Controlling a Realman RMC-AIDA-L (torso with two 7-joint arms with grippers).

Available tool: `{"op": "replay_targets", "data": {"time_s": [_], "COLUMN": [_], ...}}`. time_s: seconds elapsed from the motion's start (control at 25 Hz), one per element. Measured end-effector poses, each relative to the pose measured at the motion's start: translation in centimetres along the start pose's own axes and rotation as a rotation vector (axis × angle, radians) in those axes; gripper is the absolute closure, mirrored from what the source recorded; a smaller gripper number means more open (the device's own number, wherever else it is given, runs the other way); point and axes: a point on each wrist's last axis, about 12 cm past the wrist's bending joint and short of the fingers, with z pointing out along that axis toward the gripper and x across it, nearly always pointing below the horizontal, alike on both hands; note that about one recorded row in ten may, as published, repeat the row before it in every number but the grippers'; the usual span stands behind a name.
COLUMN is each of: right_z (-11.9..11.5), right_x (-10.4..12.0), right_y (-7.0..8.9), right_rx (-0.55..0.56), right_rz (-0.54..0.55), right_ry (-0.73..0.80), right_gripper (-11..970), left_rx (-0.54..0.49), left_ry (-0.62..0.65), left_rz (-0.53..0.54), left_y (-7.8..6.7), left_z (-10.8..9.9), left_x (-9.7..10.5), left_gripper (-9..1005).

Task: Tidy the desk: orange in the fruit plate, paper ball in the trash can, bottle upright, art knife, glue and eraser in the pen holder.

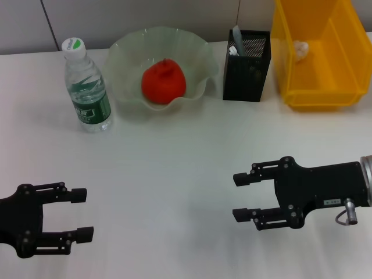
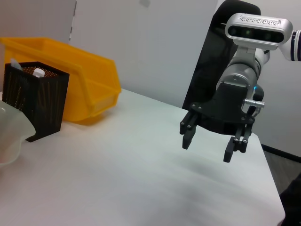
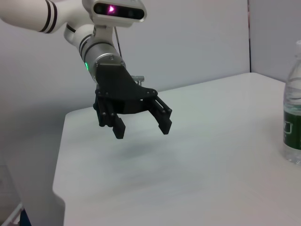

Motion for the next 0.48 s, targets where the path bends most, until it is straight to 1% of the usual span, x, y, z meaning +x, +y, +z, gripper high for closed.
{"op": "replay_targets", "data": {"time_s": [0.48], "right_z": [0.19], "right_x": [0.21], "right_y": [0.05], "right_rx": [-0.011], "right_rz": [0.012], "right_ry": [-0.001], "right_gripper": [309], "left_rx": [-0.007], "left_ry": [-0.003], "left_rz": [-0.003], "left_y": [0.04], "left_z": [0.16], "left_x": [0.09], "left_gripper": [214]}}
